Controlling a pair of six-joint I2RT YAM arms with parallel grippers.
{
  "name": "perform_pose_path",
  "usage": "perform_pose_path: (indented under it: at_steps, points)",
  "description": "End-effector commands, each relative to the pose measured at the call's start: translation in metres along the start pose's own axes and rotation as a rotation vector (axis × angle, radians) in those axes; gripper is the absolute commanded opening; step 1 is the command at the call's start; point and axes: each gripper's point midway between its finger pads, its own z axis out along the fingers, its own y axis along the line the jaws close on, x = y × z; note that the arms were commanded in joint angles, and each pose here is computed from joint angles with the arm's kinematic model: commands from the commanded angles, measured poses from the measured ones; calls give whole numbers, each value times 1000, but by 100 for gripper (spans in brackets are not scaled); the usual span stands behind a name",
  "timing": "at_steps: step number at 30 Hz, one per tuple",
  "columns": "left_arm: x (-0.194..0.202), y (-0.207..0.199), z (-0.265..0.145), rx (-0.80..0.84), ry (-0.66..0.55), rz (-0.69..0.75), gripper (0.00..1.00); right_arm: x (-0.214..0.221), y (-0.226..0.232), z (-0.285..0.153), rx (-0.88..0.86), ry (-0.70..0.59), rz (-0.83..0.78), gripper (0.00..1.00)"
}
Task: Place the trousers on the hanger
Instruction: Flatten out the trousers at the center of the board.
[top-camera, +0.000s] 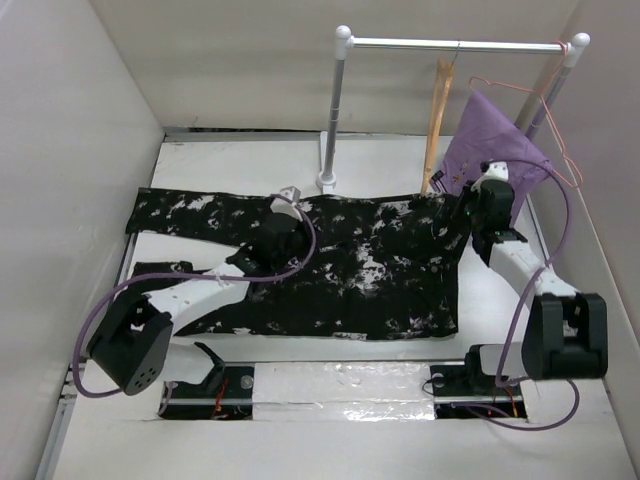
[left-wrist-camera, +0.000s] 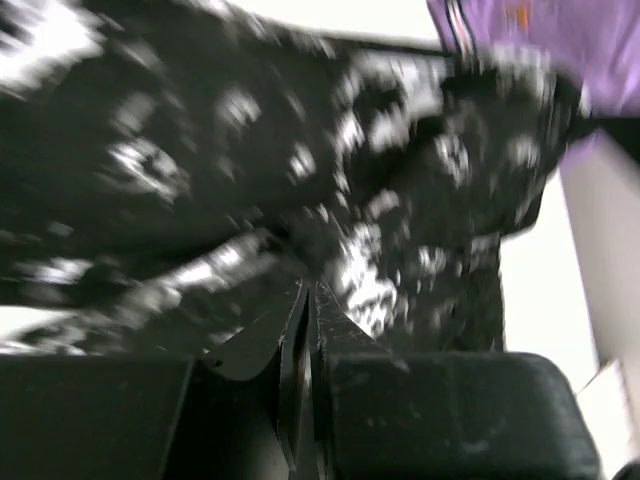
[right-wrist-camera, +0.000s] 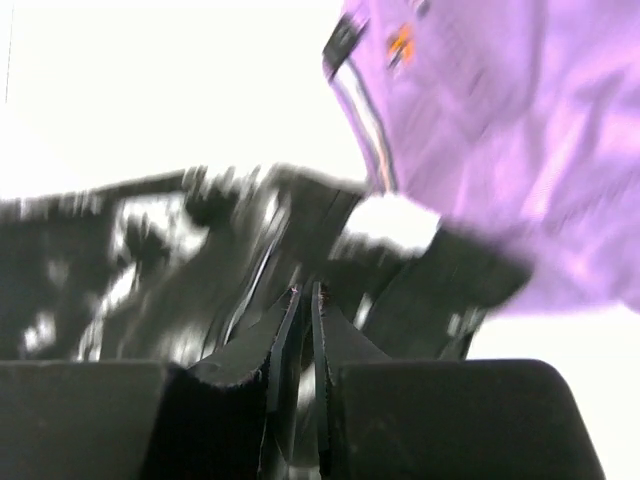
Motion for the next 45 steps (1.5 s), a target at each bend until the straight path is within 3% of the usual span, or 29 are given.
perform_pose_path:
  at_steps: [1, 6, 11, 18, 21, 25, 28, 31, 32, 34, 36, 41, 45]
  points:
    - [4, -34, 2, 107, -60, 96, 4, -67, 1, 20, -25, -145, 98, 14]
    - [54, -60, 8, 146, 17, 284, 7, -92, -30, 44, 60, -190, 140, 11]
    - [52, -60, 3, 168, 0, 306, 7, -51, -73, 79, 178, -31, 172, 9]
    - [38, -67, -18, 203, -31, 325, 10, -27, -122, 98, 293, 45, 178, 9]
    - [39, -67, -19, 206, -24, 328, 11, -33, -142, 104, 342, 77, 171, 8]
    - [43, -63, -13, 174, 0, 335, 12, -71, -147, 97, 351, -34, 133, 9]
    - [47, -59, -8, 153, 19, 332, 19, -85, -140, 88, 345, -48, 117, 16]
    - [48, -56, -6, 131, 25, 333, 25, -85, -110, 74, 220, -55, 135, 32]
    - [47, -55, -6, 125, 20, 333, 26, -107, -98, 58, 172, -143, 166, 43]
    - [47, -55, -6, 126, 19, 332, 27, -77, -67, 48, 61, -121, 195, 55]
    - [48, -56, -7, 135, 24, 332, 28, -76, -56, 34, 26, -163, 222, 57]
    - [61, -67, -7, 210, 86, 349, 32, -22, -64, 24, 44, -73, 237, 65]
    - [81, -79, -5, 287, 168, 372, 32, -2, -49, 32, -99, -1, 252, 70]
